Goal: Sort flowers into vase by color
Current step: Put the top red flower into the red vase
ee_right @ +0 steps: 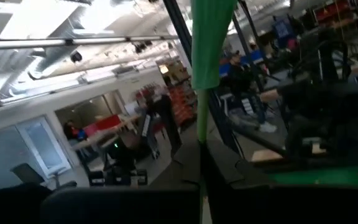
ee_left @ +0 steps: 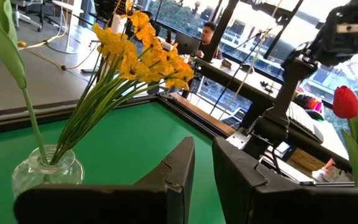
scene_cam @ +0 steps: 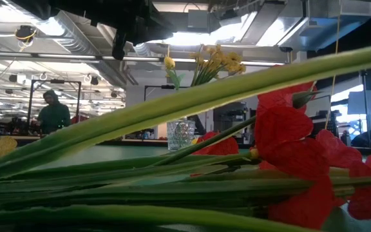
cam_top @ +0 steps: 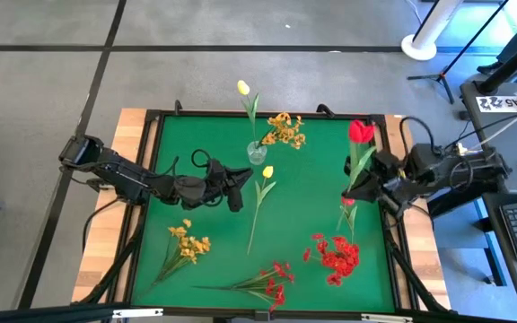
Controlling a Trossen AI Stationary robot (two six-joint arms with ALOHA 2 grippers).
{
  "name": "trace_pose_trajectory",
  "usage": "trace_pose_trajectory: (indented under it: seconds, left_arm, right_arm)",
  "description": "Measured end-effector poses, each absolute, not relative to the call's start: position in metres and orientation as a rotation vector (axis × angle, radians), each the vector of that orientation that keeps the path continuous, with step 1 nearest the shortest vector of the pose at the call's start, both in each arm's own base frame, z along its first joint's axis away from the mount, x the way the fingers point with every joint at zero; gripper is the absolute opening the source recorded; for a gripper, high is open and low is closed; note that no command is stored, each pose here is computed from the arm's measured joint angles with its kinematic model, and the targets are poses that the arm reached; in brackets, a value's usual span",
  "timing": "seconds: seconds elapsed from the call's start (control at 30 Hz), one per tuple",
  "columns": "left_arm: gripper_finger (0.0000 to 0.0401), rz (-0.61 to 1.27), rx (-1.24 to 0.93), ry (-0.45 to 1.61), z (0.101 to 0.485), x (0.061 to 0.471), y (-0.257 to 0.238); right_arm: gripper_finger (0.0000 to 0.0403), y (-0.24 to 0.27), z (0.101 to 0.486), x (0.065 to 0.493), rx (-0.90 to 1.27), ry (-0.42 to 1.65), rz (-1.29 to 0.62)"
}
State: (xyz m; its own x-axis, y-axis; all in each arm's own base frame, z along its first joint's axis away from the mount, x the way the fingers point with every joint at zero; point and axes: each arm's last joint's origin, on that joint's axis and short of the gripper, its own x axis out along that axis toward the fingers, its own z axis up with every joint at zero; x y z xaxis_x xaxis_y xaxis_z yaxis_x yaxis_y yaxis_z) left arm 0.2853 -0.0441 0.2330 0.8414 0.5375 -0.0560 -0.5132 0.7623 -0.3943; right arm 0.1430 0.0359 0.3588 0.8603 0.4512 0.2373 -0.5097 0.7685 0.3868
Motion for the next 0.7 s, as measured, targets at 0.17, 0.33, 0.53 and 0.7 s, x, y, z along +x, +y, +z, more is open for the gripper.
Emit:
trace_pose_trajectory:
  seconds: [0.17,0.33,0.53,0.7]
  left_arm:
    - [0.0055,0.564,-0.411,-0.057,0.233,0.285,-0.046]
    - [0.0055,0.565,-0.411,-0.057,0.233,0.285,-0.046]
    - [0.0055,0.555,-0.416,-0.056,0.233,0.285,-0.046]
    - [0.0055,0.544,-0.434,-0.058,0.233,0.285,-0.047]
  right_arm:
    - [0.0001,0.06,0.355,0.133,0.471,-0.073,0.514]
    - [0.0001,0.079,0.353,0.118,0.48,-0.022,0.513]
    - [0.0001,0.084,0.36,0.099,0.405,0.103,0.322]
    - [0.0001,0.089,0.353,0.09,0.36,0.158,0.242]
